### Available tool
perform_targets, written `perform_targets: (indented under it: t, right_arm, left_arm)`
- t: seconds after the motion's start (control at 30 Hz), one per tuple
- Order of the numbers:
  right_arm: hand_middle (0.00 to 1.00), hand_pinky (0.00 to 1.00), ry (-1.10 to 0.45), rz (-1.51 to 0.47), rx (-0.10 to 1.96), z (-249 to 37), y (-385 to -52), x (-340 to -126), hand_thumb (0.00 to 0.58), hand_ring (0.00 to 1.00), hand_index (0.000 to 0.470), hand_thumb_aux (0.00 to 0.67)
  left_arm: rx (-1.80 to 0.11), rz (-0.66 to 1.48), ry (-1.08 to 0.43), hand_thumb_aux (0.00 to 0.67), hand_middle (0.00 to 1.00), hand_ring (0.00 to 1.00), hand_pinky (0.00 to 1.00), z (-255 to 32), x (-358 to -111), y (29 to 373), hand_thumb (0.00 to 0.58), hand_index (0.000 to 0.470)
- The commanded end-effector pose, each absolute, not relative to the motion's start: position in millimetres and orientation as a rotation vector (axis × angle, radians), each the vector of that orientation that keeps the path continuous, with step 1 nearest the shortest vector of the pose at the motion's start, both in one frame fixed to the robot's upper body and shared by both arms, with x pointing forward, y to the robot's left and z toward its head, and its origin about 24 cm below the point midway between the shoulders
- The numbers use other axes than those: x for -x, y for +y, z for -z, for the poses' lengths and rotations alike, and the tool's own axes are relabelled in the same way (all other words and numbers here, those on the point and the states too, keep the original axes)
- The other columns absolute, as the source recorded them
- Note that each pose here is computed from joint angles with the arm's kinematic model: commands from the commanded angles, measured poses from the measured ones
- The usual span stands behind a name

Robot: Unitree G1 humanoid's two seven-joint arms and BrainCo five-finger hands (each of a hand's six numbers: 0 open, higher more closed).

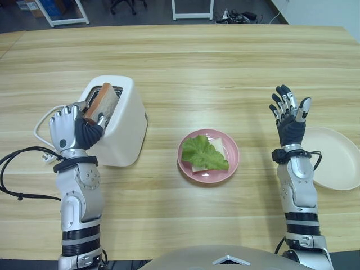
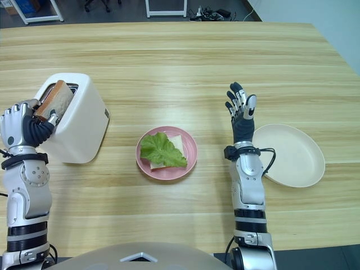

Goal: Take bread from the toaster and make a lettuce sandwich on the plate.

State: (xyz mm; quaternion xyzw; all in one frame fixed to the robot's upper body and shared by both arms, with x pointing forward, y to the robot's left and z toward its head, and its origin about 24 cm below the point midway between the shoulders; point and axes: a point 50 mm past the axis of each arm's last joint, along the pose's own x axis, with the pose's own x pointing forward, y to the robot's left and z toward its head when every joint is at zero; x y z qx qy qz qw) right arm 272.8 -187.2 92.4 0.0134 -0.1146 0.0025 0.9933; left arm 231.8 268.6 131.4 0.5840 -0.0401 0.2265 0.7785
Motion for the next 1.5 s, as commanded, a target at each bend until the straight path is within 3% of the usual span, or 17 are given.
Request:
perform_targets:
  t: [0.03,0.2,0.3,0.37,0.47,0.63,0.73,0.93,1.17,1.5]
  right_arm:
    - [0.00,0.00,-0.204,-0.002,-0.019,-89,-188,-272,0.000,0.00,0.000,0.000]
    - [0.00,0.00,-0.192,0.000,-0.019,-86,-187,-272,0.000,0.00,0.000,0.000]
    - [0.00,0.00,-0.187,-0.002,-0.022,-85,-186,-272,0.000,0.00,0.000,0.000]
    - [0.00,0.00,-0.182,0.000,-0.027,-84,-186,-273,0.000,0.00,0.000,0.000]
    - [0.00,0.00,-0.175,0.004,-0.034,-81,-186,-274,0.000,0.00,0.000,0.000]
    - [0.00,0.00,-0.171,0.030,-0.037,-80,-191,-275,0.000,0.00,0.000,0.000]
    - [0.00,0.00,-0.177,0.049,-0.039,-80,-194,-275,0.000,0.00,0.000,0.000]
    - [0.00,0.00,-0.177,0.039,-0.038,-78,-191,-275,0.000,0.00,0.000,0.000]
    - [0.00,0.00,-0.162,0.032,-0.032,-75,-188,-277,0.000,0.00,0.000,0.000]
    - [0.00,0.00,-0.151,0.027,-0.029,-72,-187,-277,0.000,0.00,0.000,0.000]
  left_arm:
    - [-1.220,-0.541,-0.182,0.670,1.00,1.00,1.00,-137,-228,264,0.580,0.470]
    - [-1.084,-0.849,-0.826,0.670,1.00,1.00,1.00,-200,-197,245,0.580,0.470]
    - [-0.952,-0.838,-1.037,0.670,1.00,1.00,1.00,-211,-181,236,0.580,0.470]
    - [-0.654,-0.636,-1.076,0.670,1.00,1.00,1.00,-211,-179,221,0.580,0.470]
    - [-0.376,-0.416,-1.010,0.670,1.00,1.00,1.00,-203,-186,207,0.580,0.470]
    - [-0.113,-0.116,-0.751,0.670,1.00,1.00,1.00,-174,-206,186,0.580,0.470]
    - [-0.118,0.023,-0.557,0.670,1.00,1.00,1.00,-144,-225,170,0.580,0.470]
    - [-0.211,0.260,-0.326,0.670,1.00,1.00,1.00,-84,-261,139,0.580,0.470]
    - [-0.190,0.398,-0.270,0.670,1.00,1.00,1.00,-78,-293,133,0.580,0.470]
    - [-0.166,0.515,-0.129,0.670,1.00,1.00,1.00,-53,-285,115,0.580,0.470]
